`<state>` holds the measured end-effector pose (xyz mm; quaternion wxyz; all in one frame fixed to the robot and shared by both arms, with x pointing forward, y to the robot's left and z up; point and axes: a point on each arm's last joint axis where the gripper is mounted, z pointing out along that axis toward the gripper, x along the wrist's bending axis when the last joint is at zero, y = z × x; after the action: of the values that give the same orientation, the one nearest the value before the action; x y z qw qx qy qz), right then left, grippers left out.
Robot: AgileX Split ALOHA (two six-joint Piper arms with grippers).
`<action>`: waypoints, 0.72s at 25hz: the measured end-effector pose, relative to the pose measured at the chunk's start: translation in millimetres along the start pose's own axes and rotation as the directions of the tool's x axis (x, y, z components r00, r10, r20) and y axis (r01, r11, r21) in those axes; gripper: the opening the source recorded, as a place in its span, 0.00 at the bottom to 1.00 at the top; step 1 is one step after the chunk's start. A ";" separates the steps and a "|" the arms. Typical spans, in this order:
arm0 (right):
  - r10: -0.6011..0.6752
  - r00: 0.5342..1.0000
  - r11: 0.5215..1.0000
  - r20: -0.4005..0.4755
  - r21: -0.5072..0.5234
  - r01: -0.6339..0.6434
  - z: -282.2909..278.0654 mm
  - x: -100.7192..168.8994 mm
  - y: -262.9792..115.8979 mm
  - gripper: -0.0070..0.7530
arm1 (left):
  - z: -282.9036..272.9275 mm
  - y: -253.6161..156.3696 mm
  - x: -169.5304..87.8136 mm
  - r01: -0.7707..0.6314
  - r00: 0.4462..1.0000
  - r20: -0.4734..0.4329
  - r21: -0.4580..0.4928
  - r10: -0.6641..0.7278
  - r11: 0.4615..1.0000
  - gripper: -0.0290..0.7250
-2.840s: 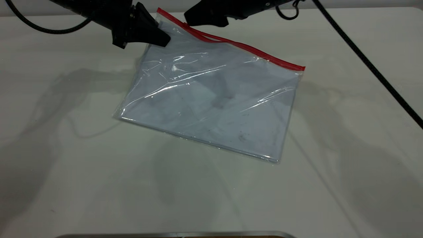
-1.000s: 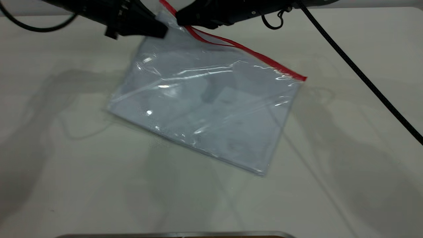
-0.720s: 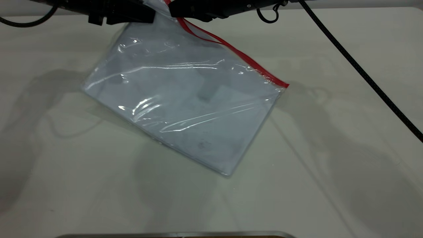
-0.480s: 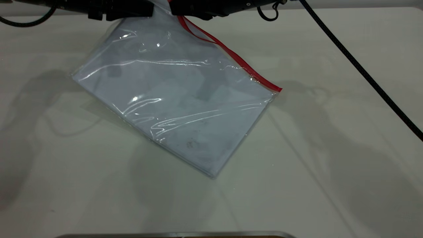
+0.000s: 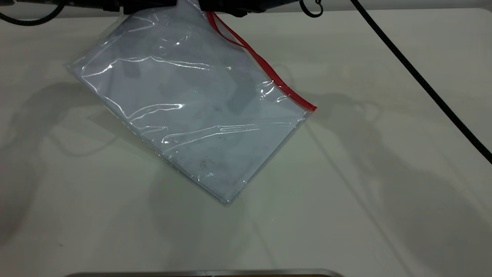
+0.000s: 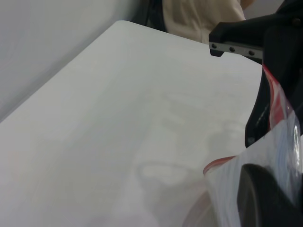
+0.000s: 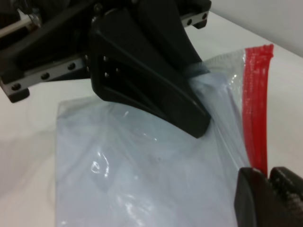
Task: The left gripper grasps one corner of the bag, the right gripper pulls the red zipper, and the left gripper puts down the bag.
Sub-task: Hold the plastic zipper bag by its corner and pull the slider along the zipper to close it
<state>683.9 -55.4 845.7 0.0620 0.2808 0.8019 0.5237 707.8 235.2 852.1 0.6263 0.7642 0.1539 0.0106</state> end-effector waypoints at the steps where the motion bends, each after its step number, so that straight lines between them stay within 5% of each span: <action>1: -0.009 1.000 1.000 0.005 0.003 0.009 0.0 -0.5 -0.2 0.06 | -0.4 1.7 0.0 -0.004 1.000 -0.003 0.000 0.004 1.000 0.11; 11: -0.079 0.997 0.997 0.019 0.002 0.079 0.2 -1.7 2.6 0.06 | -7.8 32.2 -2.9 -0.076 0.997 -0.027 0.011 0.077 0.997 0.11; 18: -0.037 0.997 0.996 0.068 0.090 0.031 7.8 -14.0 -33.8 0.06 | -25.7 52.7 0.2 -0.107 0.990 -0.089 -0.010 0.106 0.994 0.11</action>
<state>685.6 -66.3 810.0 0.0862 0.2878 0.8263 0.4764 714.4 251.0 908.2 0.6231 0.7654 0.1404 0.0791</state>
